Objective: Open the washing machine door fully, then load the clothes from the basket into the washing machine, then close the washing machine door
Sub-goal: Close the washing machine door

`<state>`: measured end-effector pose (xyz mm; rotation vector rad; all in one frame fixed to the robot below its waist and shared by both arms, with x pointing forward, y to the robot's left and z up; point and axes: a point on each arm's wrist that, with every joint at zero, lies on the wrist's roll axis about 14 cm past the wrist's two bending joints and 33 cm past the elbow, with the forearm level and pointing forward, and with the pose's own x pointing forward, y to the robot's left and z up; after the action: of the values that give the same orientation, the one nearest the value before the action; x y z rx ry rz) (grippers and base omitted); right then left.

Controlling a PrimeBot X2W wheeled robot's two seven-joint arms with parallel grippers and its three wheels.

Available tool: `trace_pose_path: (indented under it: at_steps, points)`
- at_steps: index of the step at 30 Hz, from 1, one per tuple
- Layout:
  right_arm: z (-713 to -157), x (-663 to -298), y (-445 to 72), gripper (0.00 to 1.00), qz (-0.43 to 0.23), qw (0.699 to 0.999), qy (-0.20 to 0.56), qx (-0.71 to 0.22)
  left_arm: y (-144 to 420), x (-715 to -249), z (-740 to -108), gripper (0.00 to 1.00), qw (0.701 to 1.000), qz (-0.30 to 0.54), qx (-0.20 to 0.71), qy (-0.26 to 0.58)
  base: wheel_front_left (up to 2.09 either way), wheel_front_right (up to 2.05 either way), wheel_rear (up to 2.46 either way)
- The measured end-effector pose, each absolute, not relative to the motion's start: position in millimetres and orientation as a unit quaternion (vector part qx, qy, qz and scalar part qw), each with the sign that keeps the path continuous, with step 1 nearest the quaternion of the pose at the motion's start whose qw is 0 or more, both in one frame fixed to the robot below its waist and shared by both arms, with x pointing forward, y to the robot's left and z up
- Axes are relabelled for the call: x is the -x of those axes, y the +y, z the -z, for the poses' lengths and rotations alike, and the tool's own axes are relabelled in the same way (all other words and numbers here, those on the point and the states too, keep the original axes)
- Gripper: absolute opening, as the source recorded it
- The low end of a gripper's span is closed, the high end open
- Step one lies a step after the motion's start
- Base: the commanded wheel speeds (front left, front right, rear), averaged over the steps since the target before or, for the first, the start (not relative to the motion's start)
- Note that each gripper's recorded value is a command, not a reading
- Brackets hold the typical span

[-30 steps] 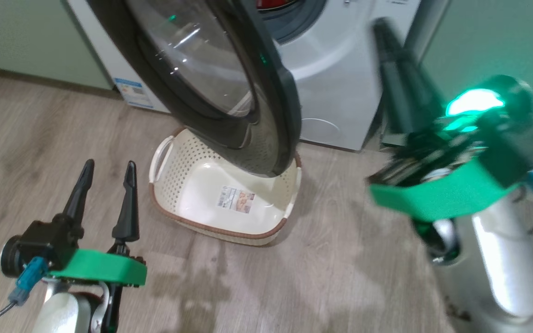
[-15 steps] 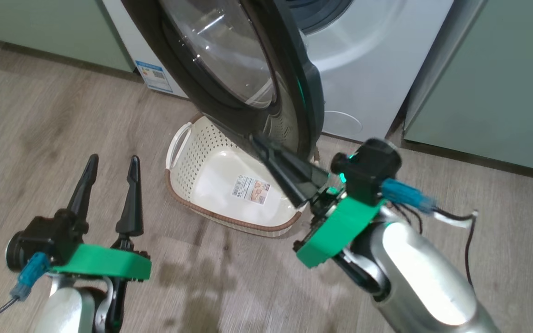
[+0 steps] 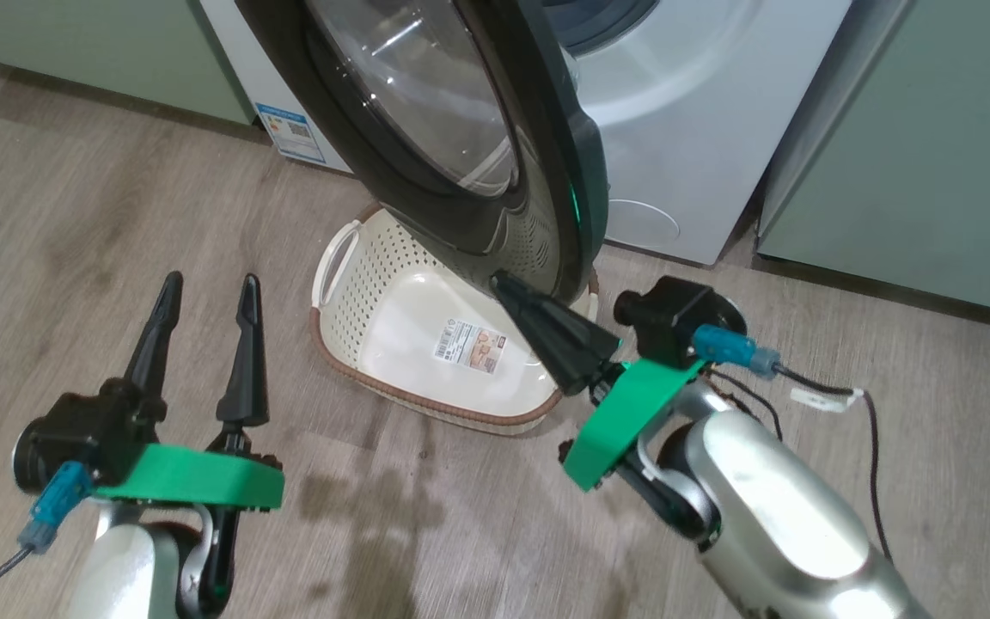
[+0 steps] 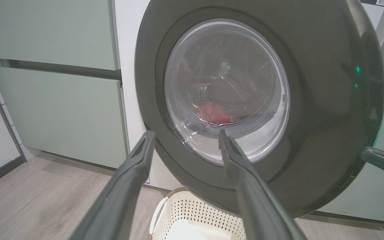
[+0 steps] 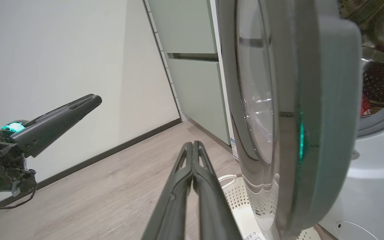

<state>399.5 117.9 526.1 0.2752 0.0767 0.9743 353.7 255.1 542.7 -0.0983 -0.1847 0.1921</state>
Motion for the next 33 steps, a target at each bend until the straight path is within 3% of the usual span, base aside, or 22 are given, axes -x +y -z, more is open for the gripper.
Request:
trace_pose_path:
  at_steps: [20, 33]
  points:
    - [-520, -458, 110, 0.00, -0.432, 0.894, 0.025, -0.117, 256, -370, -537, 1.00, 0.990, -0.096, 0.051, -0.087, 0.00, 0.00, 0.00]
    - [-514, -552, 87, 0.00, -0.375, 0.923, 0.009, -0.089, 253, -408, -533, 1.00, 0.991, -0.084, 0.048, -0.090, 0.00, 0.00, 0.00]
